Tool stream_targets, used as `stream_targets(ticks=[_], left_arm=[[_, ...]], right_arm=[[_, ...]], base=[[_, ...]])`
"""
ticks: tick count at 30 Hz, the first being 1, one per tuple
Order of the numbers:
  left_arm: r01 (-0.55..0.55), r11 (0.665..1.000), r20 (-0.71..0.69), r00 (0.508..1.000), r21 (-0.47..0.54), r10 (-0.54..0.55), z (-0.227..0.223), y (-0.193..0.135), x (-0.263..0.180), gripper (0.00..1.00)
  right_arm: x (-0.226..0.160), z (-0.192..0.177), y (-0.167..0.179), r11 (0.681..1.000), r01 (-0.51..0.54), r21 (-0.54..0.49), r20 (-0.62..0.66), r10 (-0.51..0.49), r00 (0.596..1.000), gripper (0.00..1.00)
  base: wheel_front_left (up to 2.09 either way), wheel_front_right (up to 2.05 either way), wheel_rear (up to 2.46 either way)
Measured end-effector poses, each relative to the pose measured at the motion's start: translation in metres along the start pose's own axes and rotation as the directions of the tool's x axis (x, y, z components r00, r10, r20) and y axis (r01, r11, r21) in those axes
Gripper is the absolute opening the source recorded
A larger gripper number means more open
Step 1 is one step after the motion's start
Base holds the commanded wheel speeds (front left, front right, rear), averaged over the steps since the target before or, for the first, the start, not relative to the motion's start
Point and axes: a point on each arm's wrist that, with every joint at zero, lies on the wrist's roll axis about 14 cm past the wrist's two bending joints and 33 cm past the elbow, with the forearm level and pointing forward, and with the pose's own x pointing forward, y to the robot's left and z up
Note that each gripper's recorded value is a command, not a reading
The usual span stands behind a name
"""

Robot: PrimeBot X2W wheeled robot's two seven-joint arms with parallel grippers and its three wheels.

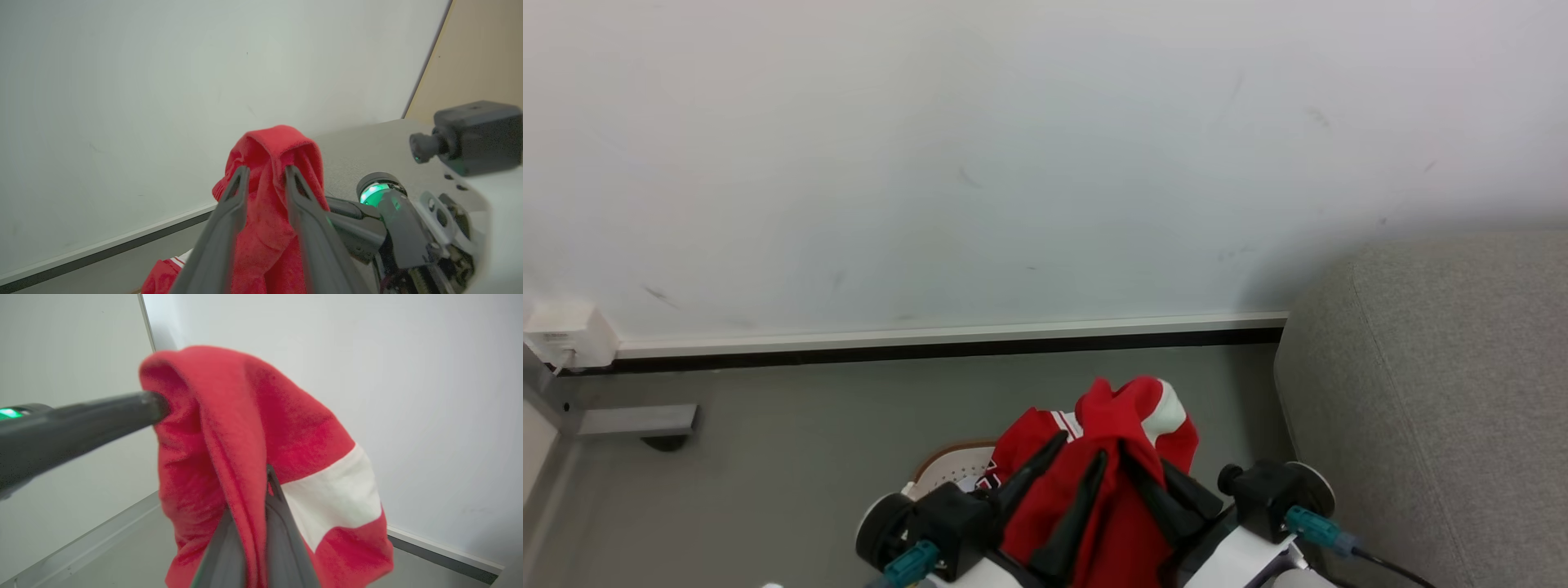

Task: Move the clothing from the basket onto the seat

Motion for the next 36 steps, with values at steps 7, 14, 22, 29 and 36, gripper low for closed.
stream_targets(ticks=[7,14,22,29,36], left_arm=[[-0.007,1.000,-0.034,0.999,0.002,0.007,-0.016,0.004,0.004,1.00],[0.047,0.999,-0.052,0.997,-0.009,-0.048,-0.029,-0.008,0.017,1.00],[0.165,0.985,-0.062,0.984,-0.038,-0.168,-0.040,-0.038,0.041,1.00],[0.251,0.965,-0.071,0.964,-0.070,-0.256,-0.052,-0.059,0.060,1.00],[0.281,0.955,-0.080,0.954,-0.093,-0.289,-0.069,-0.056,0.081,1.00]], right_arm=[[-0.010,0.017,-0.037,0.994,0.106,0.002,0.055,-0.106,0.993,0.00],[-0.034,0.040,-0.078,0.970,0.241,-0.020,0.126,-0.236,0.964,0.00],[-0.079,0.054,-0.120,0.913,0.406,-0.049,0.171,-0.392,0.904,0.00],[-0.112,0.056,-0.151,0.850,0.524,-0.058,0.180,-0.507,0.843,0.00],[-0.130,0.067,-0.204,0.756,0.647,-0.103,0.201,-0.621,0.757,0.00]], base=[[0.00,0.00,0.00],[0.00,0.00,0.00],[0.00,0.00,0.00],[0.00,0.00,0.00],[0.00,0.00,0.00]])
